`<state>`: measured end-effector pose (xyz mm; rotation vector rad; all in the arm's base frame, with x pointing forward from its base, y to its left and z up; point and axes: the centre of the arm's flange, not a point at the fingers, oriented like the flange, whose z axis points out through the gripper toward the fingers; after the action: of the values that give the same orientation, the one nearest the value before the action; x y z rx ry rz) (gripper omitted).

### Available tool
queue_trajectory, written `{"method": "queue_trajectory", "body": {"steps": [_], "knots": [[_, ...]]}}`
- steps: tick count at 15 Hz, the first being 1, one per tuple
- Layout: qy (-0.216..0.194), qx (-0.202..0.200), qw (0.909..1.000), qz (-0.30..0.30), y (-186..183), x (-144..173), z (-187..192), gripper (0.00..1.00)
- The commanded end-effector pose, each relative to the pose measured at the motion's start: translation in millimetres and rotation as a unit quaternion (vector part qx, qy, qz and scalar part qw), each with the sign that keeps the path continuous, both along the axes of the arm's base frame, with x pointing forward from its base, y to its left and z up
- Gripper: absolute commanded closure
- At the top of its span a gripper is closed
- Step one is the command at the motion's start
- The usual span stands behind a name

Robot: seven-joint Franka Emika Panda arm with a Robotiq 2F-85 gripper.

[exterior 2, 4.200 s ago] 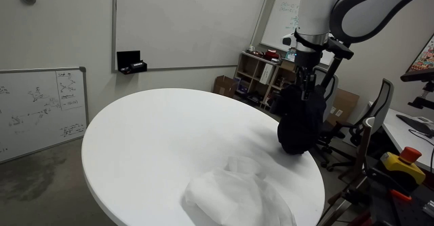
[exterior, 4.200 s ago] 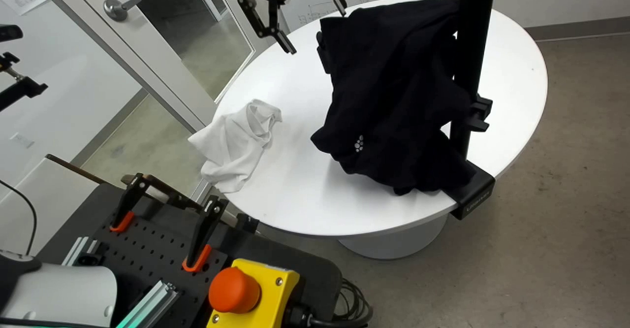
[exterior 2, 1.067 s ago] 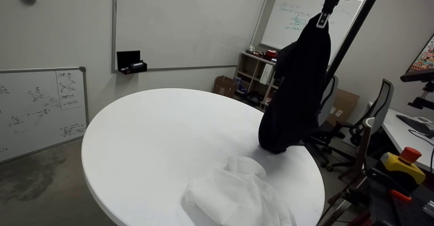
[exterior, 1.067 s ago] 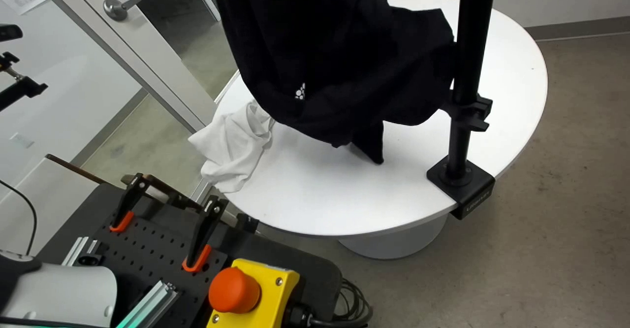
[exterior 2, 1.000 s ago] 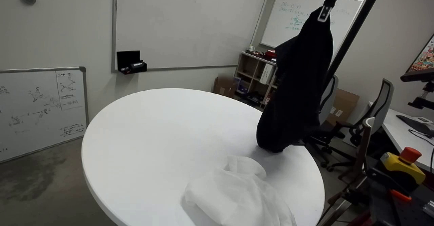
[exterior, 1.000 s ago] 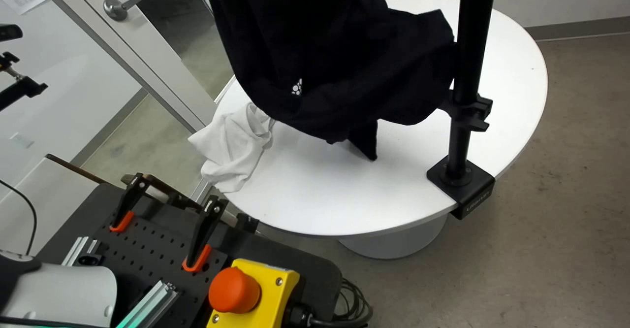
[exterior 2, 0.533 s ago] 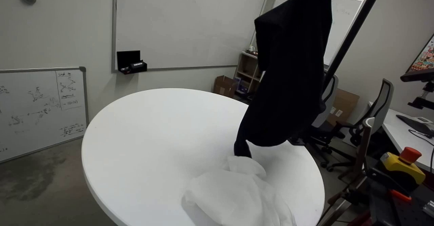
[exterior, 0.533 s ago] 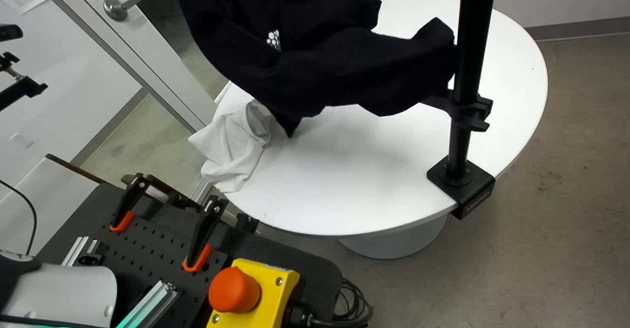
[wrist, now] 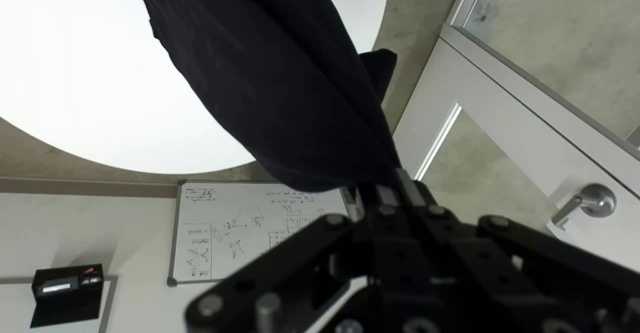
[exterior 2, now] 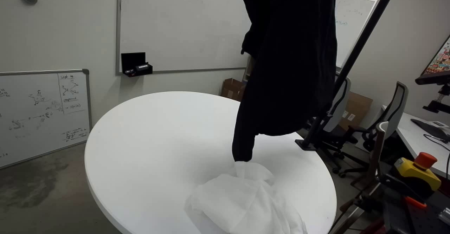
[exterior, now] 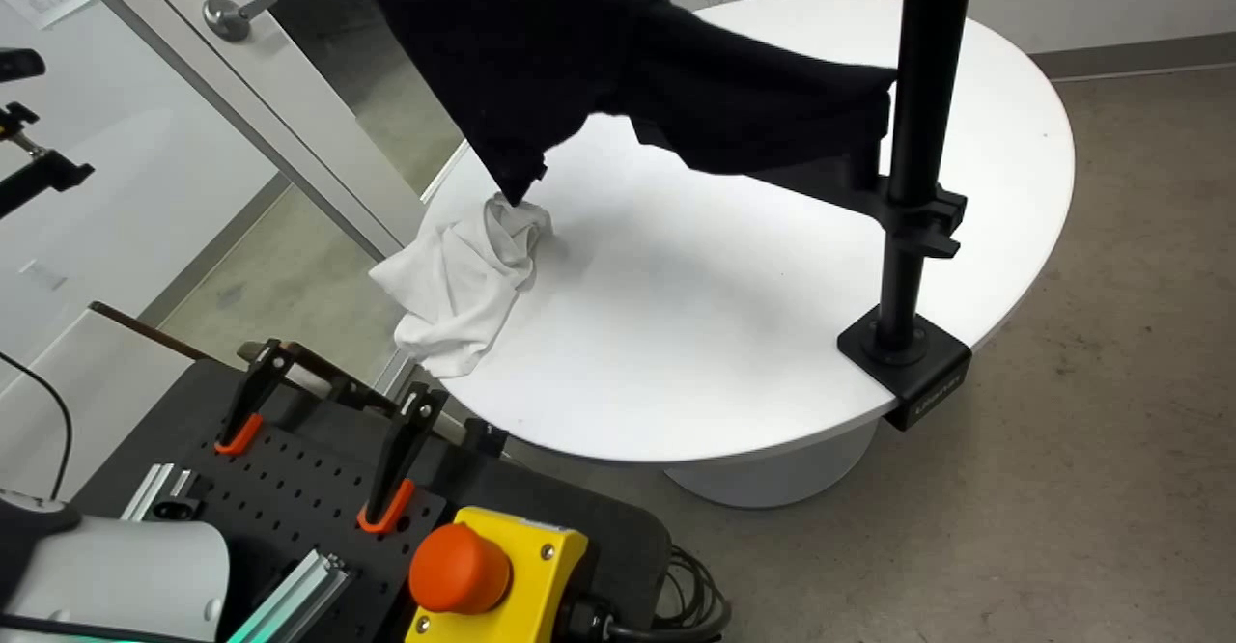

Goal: Pick up the black cloth from the tripod and put it on the table.

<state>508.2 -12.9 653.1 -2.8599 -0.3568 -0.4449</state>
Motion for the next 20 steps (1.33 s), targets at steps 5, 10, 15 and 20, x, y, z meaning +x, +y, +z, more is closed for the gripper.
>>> {"method": "queue_trajectory", "body": {"steps": [5,10,15,20], "knots": [[-0.039,0.039,0.9984,0.010,41.1,6.7,72.7,0.99],[-0.055,0.048,0.9973,0.007,55.8,2.9,106.0,0.99],[-0.070,0.054,0.9961,-0.005,57.4,-3.8,139.0,0.99],[-0.114,0.053,0.9908,-0.049,39.7,-12.5,179.8,0.99]]}}
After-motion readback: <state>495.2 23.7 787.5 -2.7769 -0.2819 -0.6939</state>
